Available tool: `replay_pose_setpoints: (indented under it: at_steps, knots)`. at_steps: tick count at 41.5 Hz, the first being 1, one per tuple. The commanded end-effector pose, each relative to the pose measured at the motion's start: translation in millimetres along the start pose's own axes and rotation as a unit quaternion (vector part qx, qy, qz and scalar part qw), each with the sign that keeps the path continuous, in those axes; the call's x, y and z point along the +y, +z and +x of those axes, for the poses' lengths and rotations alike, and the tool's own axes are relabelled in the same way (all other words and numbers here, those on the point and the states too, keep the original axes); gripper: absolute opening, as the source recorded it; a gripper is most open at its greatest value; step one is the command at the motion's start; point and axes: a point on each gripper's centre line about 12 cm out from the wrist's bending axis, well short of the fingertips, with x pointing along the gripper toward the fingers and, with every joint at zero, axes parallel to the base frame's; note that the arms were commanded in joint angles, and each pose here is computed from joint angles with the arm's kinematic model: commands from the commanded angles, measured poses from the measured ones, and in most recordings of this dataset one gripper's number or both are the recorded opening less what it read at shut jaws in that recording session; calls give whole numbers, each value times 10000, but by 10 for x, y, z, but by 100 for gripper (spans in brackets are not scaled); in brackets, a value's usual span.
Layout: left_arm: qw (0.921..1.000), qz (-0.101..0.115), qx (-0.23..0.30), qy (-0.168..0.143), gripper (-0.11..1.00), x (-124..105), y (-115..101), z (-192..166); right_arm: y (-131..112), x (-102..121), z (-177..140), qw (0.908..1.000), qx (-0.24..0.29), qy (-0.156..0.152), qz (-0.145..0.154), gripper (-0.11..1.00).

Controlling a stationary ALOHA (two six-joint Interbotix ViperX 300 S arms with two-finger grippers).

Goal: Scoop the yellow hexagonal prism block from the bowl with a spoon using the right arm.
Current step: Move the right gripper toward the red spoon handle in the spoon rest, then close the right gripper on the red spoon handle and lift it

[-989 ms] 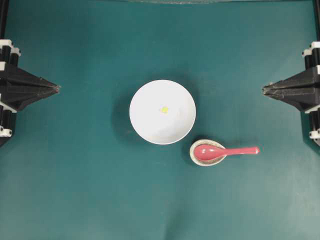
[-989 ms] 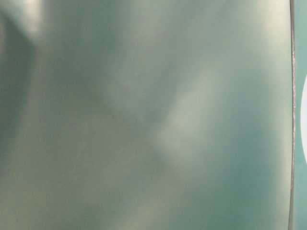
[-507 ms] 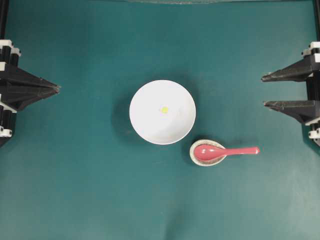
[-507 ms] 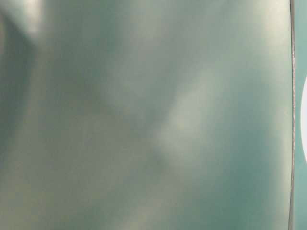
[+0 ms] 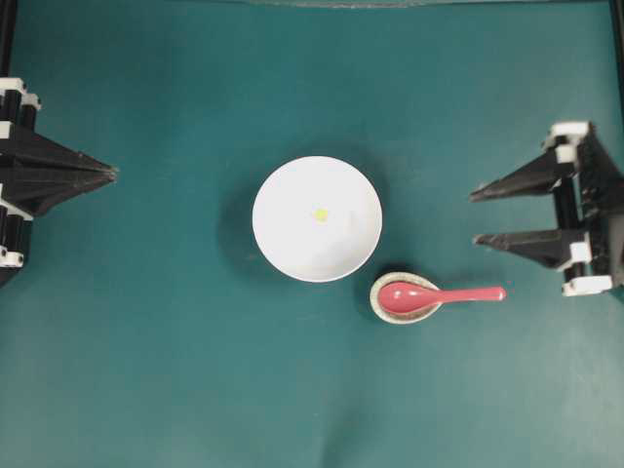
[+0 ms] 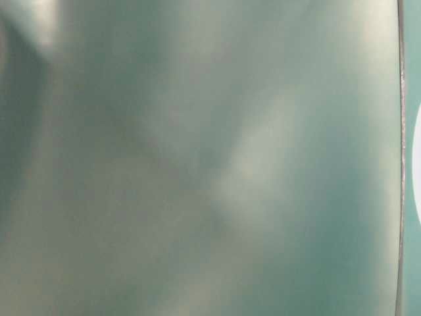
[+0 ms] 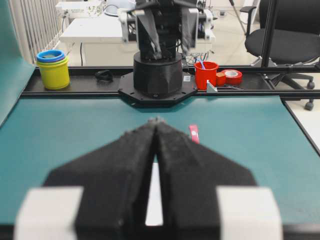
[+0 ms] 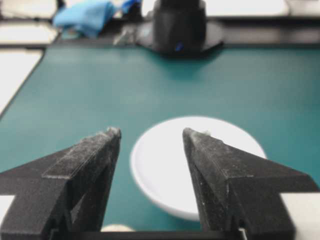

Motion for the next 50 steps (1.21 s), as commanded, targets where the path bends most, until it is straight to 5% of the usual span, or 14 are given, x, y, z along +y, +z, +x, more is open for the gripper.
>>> replay_pose_setpoints:
  at_steps: [1,23,50]
  knots:
    - [10000,31,-46,4,1,3,55,29,-83,26,58,9998,-164,18,97,57]
    - [10000,38,92,3,1,3,17,30,-933,263,178,9966,659,-112,474,57]
    - [9999,46,131,1,1,2,2,31,-1393,424,60,9906,1334,-147,282,53]
